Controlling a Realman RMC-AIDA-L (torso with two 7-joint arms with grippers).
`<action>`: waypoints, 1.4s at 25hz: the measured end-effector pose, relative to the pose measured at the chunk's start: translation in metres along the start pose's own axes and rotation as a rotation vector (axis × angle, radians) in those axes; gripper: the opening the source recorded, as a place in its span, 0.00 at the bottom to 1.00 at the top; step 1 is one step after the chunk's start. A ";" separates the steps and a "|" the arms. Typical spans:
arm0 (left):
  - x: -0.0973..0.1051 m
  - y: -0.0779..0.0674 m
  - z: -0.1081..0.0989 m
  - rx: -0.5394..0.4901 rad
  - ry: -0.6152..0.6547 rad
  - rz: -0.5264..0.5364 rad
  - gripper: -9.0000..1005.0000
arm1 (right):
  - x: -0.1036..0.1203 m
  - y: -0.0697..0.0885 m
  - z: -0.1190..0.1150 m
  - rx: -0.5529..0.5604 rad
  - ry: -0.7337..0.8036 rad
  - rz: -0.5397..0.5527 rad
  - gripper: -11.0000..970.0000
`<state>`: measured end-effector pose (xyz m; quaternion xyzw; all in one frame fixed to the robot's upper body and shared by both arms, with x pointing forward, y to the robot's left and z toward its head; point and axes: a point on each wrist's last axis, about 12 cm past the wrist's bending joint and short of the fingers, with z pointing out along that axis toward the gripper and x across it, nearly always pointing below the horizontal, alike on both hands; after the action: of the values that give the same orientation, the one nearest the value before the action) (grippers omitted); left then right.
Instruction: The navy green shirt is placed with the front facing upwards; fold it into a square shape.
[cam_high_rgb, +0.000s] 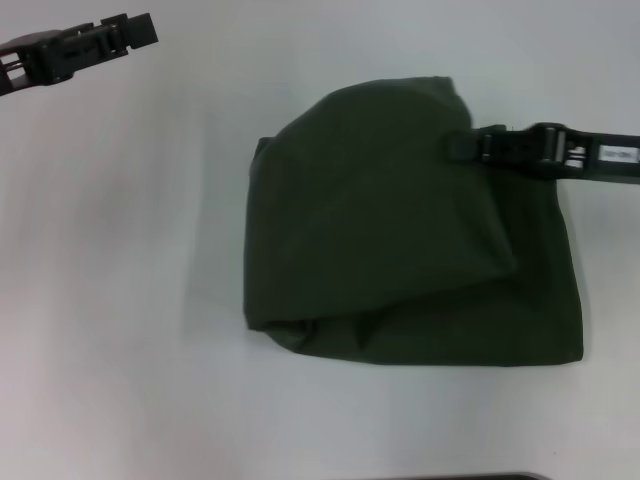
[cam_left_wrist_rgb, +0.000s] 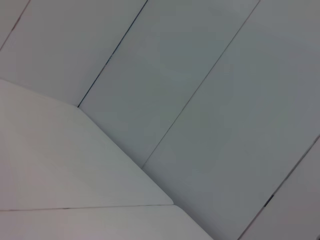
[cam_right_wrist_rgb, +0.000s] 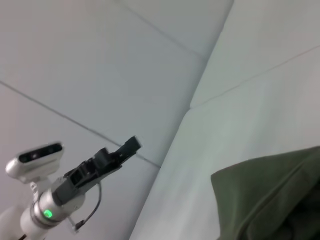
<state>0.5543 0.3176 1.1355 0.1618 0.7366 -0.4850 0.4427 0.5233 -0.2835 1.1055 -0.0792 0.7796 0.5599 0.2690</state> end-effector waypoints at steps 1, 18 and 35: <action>0.000 0.000 0.000 0.000 0.000 0.000 0.69 | 0.002 -0.002 -0.005 0.008 -0.013 0.005 0.08; 0.004 0.001 0.004 -0.005 0.006 -0.026 0.69 | 0.035 -0.017 -0.067 0.101 -0.119 0.058 0.09; 0.004 0.002 0.006 -0.007 0.009 -0.035 0.69 | 0.063 -0.027 -0.088 0.197 -0.092 0.129 0.09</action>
<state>0.5562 0.3125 1.1306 0.1496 0.7431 -0.4891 0.4315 0.4529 -0.3625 1.0707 0.0238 0.8213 0.4996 0.2743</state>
